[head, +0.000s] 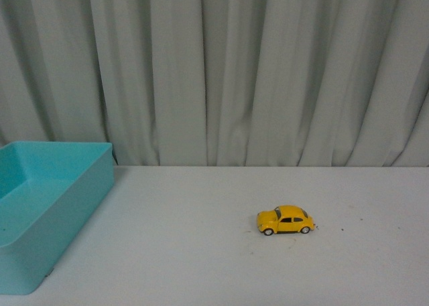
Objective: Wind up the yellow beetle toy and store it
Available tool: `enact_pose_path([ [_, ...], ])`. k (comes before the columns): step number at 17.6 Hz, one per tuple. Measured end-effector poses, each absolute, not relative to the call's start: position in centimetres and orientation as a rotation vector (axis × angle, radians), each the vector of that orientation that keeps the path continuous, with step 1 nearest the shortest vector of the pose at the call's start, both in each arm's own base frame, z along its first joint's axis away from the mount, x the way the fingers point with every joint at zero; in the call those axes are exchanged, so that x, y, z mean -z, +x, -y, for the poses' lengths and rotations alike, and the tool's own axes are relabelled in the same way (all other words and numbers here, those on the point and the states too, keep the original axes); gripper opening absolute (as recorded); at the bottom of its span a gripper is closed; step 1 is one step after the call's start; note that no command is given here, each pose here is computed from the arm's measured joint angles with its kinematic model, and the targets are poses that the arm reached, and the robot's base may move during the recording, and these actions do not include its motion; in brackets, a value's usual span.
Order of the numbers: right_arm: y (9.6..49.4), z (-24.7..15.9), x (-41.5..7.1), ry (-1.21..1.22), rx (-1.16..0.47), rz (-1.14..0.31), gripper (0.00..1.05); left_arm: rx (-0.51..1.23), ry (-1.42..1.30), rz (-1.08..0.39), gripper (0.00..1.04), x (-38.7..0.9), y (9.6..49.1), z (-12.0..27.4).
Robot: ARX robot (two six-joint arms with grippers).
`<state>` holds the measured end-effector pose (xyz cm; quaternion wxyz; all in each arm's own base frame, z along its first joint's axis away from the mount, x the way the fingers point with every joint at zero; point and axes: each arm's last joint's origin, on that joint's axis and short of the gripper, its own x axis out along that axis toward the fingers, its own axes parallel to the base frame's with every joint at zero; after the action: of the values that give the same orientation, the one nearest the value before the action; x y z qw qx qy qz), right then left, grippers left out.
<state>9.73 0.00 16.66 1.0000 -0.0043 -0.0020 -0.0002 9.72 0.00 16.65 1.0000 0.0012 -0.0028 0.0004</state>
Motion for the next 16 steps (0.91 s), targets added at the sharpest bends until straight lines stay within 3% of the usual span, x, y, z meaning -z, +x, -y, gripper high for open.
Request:
enact_pose_path([
  [16, 9.73, 0.00, -16.65, -0.008, 0.001, 0.003, 0.98, 0.000, 0.003, 0.004, 0.98, -16.63, 9.72, 0.00],
])
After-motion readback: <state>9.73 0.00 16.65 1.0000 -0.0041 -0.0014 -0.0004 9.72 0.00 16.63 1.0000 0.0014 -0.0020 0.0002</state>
